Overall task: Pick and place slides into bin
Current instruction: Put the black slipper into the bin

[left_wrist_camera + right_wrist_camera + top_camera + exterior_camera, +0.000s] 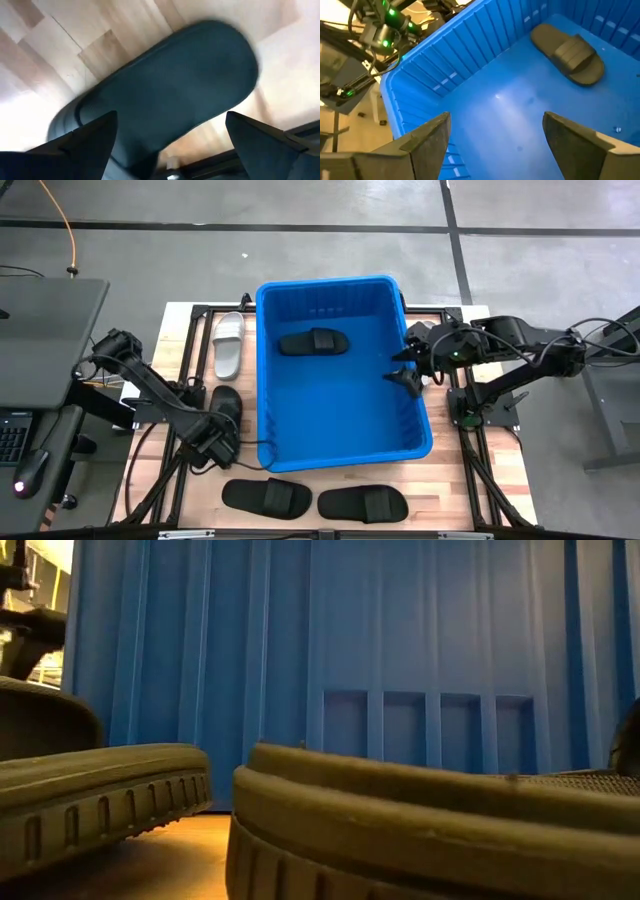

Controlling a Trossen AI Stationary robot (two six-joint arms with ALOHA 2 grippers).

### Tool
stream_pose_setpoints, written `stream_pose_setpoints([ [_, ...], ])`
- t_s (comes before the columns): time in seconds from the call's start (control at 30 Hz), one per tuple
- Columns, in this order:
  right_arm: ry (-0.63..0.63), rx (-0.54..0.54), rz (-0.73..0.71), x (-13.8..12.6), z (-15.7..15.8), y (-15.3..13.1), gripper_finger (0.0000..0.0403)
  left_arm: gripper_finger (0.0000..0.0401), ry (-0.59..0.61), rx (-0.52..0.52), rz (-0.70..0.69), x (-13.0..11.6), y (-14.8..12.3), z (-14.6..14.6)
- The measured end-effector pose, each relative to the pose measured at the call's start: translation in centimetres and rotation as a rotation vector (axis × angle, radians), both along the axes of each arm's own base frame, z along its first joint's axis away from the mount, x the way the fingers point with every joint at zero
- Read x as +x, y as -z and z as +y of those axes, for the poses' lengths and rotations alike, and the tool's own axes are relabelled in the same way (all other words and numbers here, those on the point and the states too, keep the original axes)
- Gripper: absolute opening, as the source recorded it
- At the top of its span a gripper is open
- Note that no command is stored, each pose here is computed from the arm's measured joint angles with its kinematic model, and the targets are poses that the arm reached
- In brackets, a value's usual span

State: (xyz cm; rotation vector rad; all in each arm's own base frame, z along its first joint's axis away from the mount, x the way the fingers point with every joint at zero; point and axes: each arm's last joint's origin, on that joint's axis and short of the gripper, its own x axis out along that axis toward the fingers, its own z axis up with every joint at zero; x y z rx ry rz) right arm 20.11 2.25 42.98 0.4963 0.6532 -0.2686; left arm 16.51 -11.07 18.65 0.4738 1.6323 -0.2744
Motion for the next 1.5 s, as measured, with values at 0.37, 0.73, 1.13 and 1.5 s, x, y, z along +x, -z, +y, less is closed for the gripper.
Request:
stream_pose_setpoints([
  [0.37,0.075,0.051,0.017,0.9,0.1,0.5,0.0303,0.0358,0.086,0.109,0.152,0.2,2.6,-0.8],
  [0.73,-0.002,0.07,0.045,3.9,0.7,1.8,0.0303,0.035,0.006,0.286,0.254,0.3,4.6,-0.6],
  [1.13,-0.005,0.07,0.034,3.7,0.7,1.6,0.0303,0.0021,0.003,0.278,0.377,-1.1,5.9,0.1],
  [1.5,-0.002,0.072,0.037,3.7,0.7,1.6,0.0303,0.0001,0.041,0.189,0.286,0.7,1.4,-2.1],
])
